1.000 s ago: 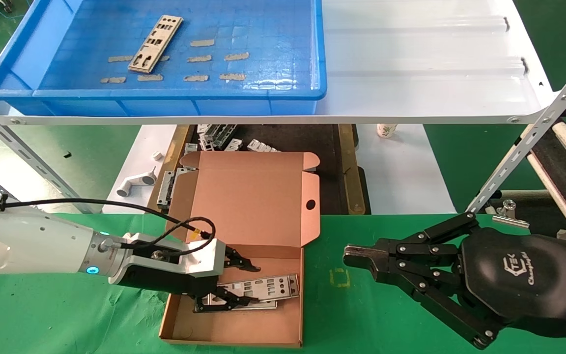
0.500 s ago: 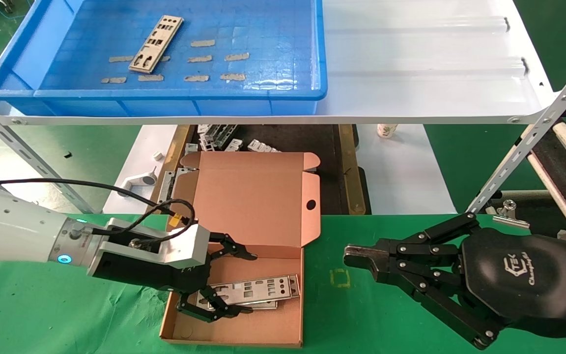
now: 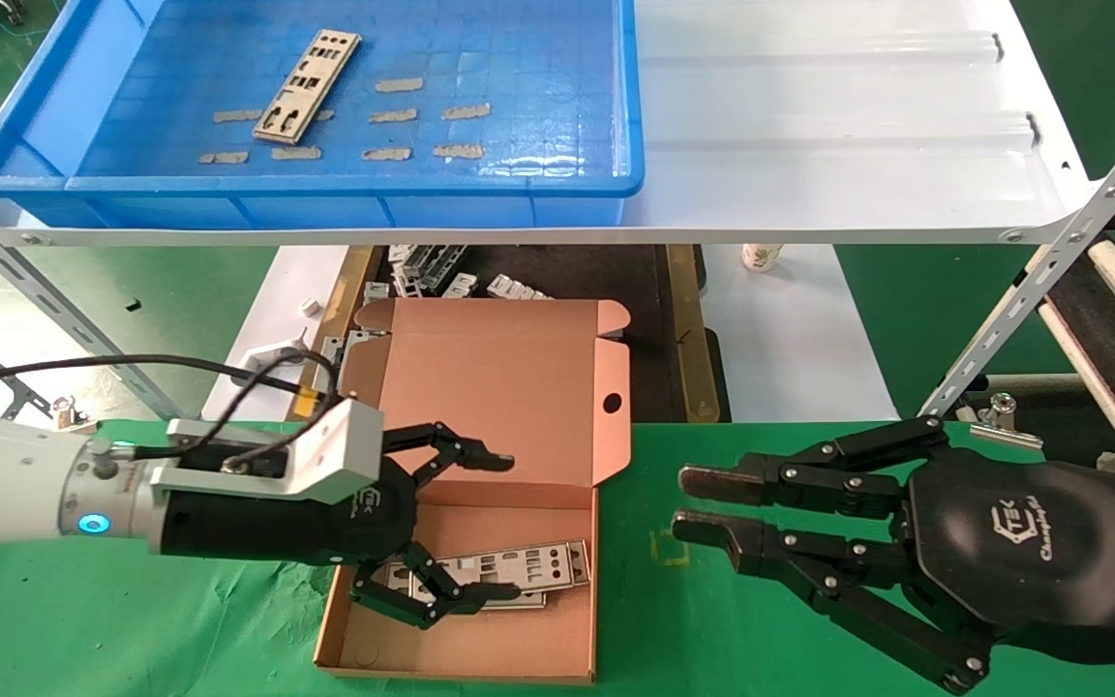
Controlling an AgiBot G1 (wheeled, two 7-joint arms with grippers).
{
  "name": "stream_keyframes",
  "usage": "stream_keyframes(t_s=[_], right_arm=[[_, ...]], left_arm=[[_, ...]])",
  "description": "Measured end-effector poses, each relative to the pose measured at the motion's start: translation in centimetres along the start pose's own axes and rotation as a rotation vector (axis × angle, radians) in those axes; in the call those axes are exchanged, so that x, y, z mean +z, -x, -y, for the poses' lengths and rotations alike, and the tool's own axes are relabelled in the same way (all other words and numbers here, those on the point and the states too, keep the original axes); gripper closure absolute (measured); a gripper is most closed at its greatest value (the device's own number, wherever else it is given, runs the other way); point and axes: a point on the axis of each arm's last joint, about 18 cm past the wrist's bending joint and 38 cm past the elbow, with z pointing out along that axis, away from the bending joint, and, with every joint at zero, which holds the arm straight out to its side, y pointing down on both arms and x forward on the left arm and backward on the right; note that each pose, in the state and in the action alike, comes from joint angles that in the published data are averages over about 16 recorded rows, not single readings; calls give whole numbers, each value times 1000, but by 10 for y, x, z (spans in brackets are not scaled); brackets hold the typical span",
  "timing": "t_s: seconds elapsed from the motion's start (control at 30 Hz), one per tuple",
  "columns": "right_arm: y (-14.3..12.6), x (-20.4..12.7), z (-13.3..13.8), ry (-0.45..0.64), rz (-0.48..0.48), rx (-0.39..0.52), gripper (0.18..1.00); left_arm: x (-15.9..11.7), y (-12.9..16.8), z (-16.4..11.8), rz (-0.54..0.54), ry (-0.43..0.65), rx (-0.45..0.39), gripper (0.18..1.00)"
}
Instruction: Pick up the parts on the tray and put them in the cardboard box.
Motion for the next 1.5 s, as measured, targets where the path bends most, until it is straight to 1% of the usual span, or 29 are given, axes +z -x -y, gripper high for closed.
stream_keyframes(t_s=[0.17,0.37,0.7,0.9,1.1,1.3,1.5], right_arm=[[0,0,0,0,0,0,853],[0,0,0,0,0,0,744],[0,0,0,0,0,0,499],[0,0,0,0,0,0,369],[0,0,0,0,0,0,276],[0,0,0,0,0,0,215],[0,0,0,0,0,0,187]], left_arm=[[-9,-6,9,16,-52,-19,197],[-21,-14,21,32,-109,-37,185],[-44,-30,43,47,-190,-58,184],[-58,-42,58,48,-230,-66,184],[-72,-56,73,43,-262,-70,184],[-84,-70,88,31,-285,-72,184],[-92,-82,99,19,-297,-69,184]])
